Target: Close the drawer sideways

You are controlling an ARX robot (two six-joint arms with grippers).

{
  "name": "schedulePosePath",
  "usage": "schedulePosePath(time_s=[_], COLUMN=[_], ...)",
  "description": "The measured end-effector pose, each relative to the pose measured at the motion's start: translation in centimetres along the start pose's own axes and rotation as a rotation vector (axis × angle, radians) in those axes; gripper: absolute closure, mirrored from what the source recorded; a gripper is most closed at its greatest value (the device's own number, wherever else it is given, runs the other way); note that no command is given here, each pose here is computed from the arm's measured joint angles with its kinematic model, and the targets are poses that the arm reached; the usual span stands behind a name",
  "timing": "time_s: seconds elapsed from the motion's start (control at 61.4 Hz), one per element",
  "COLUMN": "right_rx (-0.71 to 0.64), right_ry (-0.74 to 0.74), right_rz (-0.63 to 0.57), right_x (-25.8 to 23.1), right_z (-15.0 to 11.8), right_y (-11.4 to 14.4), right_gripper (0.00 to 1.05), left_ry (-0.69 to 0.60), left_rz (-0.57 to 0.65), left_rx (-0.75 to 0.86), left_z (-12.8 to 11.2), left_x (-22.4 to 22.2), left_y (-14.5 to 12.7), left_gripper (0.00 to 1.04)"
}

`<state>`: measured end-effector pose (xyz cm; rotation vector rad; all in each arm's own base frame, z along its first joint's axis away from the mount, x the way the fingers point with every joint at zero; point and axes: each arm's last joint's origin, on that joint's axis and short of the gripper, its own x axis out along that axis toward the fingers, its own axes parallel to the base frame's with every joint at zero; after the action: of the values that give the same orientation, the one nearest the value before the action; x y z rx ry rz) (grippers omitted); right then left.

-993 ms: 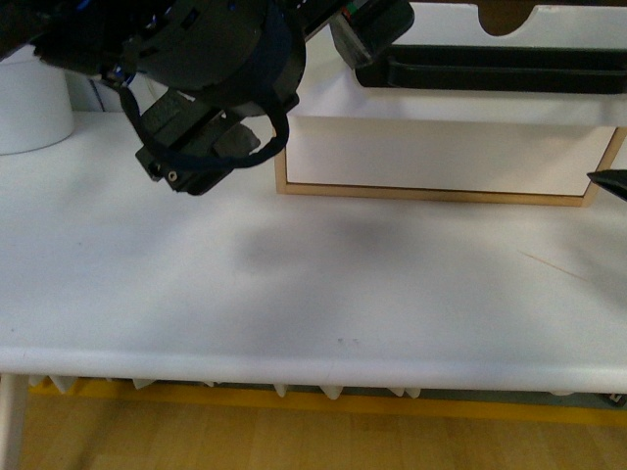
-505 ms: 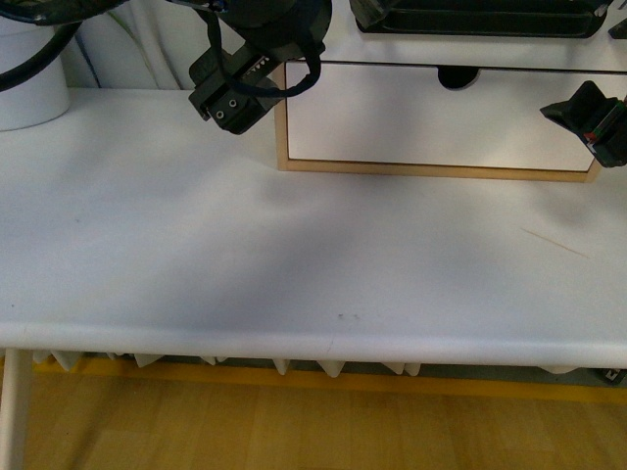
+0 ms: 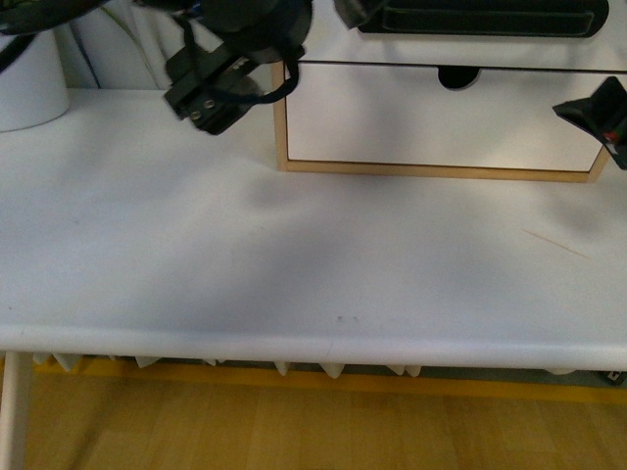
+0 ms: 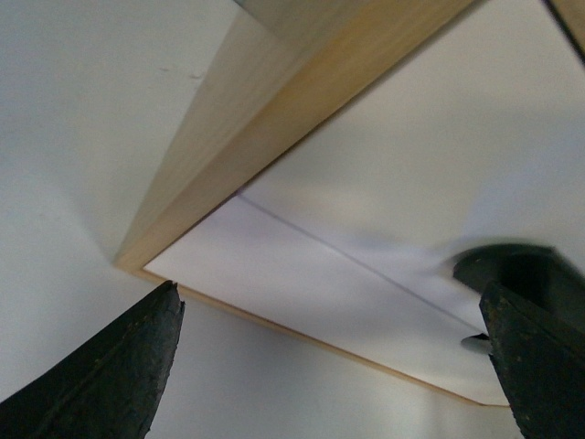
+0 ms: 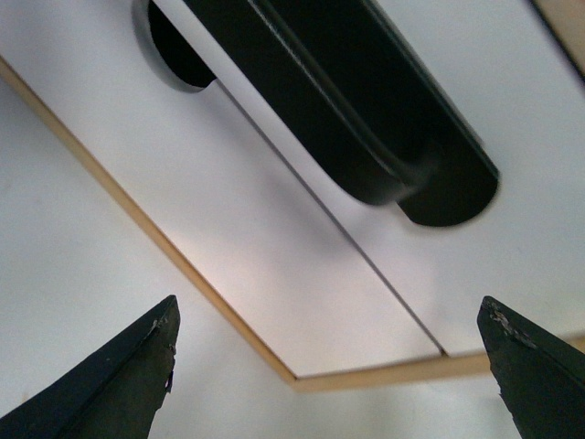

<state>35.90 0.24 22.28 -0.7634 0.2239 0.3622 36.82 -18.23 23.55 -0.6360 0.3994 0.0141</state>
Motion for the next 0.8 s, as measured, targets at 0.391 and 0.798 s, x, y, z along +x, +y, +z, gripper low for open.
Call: schedulePosePath(time_s=[0.391, 0.798], right_rx=[0.175, 0.510], right_ry=[-0.077, -0.058], right_rz=[-0.130, -0.260], right_x=[-12.2, -22.0], right_z=[-0.5, -5.5], right_y=[1.8, 9.7], right_gripper=[0.09, 0.09], left_ry=[-0.138, -0.242], left_rz=[0.176, 0.473], left_rx=[0.120, 0.142], left_z=[2.0, -2.6], left_x=[-11.3, -22.9], left_y=[10.0, 20.3], left_gripper=[0.06, 0.06])
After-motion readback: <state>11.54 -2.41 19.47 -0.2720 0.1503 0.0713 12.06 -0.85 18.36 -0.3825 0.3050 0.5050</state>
